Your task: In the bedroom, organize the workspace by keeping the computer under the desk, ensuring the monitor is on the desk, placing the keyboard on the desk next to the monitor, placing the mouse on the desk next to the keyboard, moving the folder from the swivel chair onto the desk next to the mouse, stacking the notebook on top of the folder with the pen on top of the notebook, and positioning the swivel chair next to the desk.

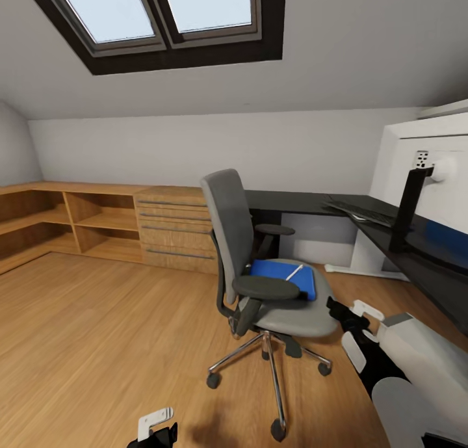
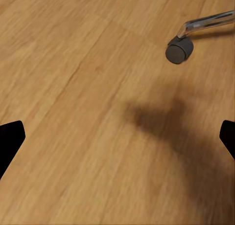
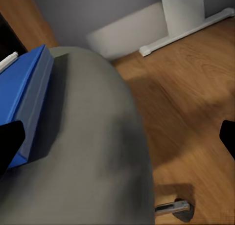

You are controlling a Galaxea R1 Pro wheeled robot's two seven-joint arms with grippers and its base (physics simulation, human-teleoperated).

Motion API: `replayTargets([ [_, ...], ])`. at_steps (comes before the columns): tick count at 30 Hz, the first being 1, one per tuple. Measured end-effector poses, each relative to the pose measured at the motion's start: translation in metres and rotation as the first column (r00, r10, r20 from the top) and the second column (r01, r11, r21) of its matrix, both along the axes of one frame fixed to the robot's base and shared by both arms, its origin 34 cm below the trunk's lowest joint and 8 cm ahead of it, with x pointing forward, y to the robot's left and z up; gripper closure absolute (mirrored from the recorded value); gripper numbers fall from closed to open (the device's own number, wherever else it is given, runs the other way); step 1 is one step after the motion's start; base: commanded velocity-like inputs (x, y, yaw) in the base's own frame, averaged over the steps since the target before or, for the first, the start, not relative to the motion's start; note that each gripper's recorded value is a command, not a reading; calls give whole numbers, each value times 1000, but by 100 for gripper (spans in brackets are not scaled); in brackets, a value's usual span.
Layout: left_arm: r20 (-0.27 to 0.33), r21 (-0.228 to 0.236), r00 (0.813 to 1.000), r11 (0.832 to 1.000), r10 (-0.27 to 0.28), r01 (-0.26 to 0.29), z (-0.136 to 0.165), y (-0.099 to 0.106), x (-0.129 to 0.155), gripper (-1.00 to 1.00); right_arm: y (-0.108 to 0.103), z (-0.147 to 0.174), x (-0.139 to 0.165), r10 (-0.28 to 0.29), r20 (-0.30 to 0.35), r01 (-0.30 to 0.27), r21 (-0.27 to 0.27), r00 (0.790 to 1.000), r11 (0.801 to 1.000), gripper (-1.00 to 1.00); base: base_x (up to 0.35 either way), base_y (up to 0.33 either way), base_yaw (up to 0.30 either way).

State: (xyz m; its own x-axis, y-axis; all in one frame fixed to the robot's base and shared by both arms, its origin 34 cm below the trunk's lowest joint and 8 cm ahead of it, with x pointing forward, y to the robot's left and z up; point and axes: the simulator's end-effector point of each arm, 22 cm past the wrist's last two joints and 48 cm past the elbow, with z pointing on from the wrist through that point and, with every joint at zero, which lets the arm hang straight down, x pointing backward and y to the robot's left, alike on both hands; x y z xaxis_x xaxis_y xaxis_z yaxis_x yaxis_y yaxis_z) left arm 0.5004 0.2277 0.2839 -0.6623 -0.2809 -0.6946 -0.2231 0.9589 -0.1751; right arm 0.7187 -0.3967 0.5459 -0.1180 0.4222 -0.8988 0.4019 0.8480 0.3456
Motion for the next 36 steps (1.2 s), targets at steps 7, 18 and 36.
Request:
replayTargets([
  [7,0,0,1000,1000,0,0,0,0,0,-100,-7,-2,-2,-18,-1,18,43,1000,999,-100,122,80,0],
  [18,1,0,1000,1000,-1,1,0,0,0,-100,-11,-8,-3,5,-31,-3,60,999,998,-100,102,16,0],
  [36,-25,0,1000,1000,-3,3,-8,-1,-9,-100,-40,-14,-10,23,-42,-13,224,999,975,-100,81,0,0],
])
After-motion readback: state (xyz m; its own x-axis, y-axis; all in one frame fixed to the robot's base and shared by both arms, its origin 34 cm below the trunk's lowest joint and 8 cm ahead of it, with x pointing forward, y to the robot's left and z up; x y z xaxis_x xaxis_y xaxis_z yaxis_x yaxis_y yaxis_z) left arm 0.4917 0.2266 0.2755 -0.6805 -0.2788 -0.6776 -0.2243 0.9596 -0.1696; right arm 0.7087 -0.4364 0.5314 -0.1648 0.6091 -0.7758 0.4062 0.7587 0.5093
